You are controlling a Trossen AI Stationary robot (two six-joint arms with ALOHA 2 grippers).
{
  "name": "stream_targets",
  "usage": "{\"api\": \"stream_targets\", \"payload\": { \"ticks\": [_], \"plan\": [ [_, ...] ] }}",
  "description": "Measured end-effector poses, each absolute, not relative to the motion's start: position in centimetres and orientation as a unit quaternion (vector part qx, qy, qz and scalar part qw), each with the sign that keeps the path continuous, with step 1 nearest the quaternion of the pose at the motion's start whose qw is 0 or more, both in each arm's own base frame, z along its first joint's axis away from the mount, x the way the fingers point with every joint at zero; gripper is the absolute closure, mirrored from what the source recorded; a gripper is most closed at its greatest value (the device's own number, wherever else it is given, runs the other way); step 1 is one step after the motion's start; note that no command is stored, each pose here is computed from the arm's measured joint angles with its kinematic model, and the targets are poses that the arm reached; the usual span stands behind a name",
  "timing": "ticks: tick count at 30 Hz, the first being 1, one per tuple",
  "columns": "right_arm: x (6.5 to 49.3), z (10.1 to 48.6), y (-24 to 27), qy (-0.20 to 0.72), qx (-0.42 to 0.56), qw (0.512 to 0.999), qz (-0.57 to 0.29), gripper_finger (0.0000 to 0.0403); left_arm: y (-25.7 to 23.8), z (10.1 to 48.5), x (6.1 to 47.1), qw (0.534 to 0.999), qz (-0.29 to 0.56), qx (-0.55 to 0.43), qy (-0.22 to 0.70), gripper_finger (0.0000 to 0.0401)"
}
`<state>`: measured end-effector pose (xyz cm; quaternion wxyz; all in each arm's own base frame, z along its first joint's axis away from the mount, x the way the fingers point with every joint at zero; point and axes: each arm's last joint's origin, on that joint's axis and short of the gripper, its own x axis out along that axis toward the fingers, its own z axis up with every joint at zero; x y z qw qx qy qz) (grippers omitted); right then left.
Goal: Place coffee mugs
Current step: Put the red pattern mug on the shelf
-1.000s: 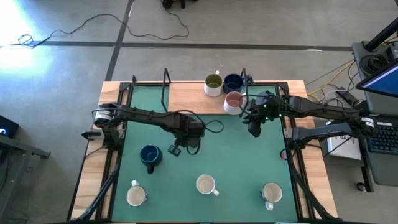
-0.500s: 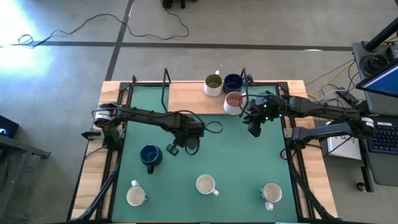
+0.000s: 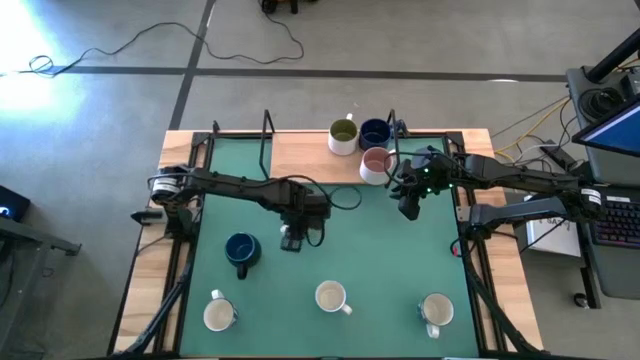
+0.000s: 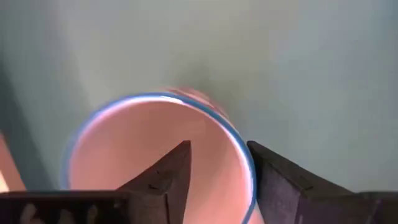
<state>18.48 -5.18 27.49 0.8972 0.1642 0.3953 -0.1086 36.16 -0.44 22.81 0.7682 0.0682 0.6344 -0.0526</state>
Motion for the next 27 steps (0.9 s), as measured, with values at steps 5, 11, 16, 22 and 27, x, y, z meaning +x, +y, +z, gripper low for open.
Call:
{"api": "stream_targets", "payload": {
  "ticks": [5, 11, 16, 22, 27],
  "plan": [
    [18.5, 27.5, -5.2, 0.395, 0.164, 0.897, -0.109, 0.0314, -0.5, 24.7, 37.2, 0.800, 0.037, -0.046, 0.598, 0.0249],
    [18.5, 27.5, -5.2, 0.395, 0.164, 0.897, -0.108, 0.0314, -0.4, 25.3, 37.9, 0.801, 0.113, -0.154, 0.567, 0.0248],
    [18.5, 27.5, -5.2, 0.395, 0.164, 0.897, -0.109, 0.0314, -0.2, 24.0, 38.5, 0.777, 0.173, -0.225, 0.562, 0.0248],
    [18.5, 27.5, -5.2, 0.395, 0.164, 0.897, -0.108, 0.0314, 0.0, 22.2, 39.0, 0.760, 0.208, -0.218, 0.577, 0.0248],
    [18.5, 27.5, -5.2, 0.395, 0.164, 0.897, -0.109, 0.0314, 0.0, 21.5, 39.2, 0.758, 0.200, -0.199, 0.588, 0.0267]
  ]
}}
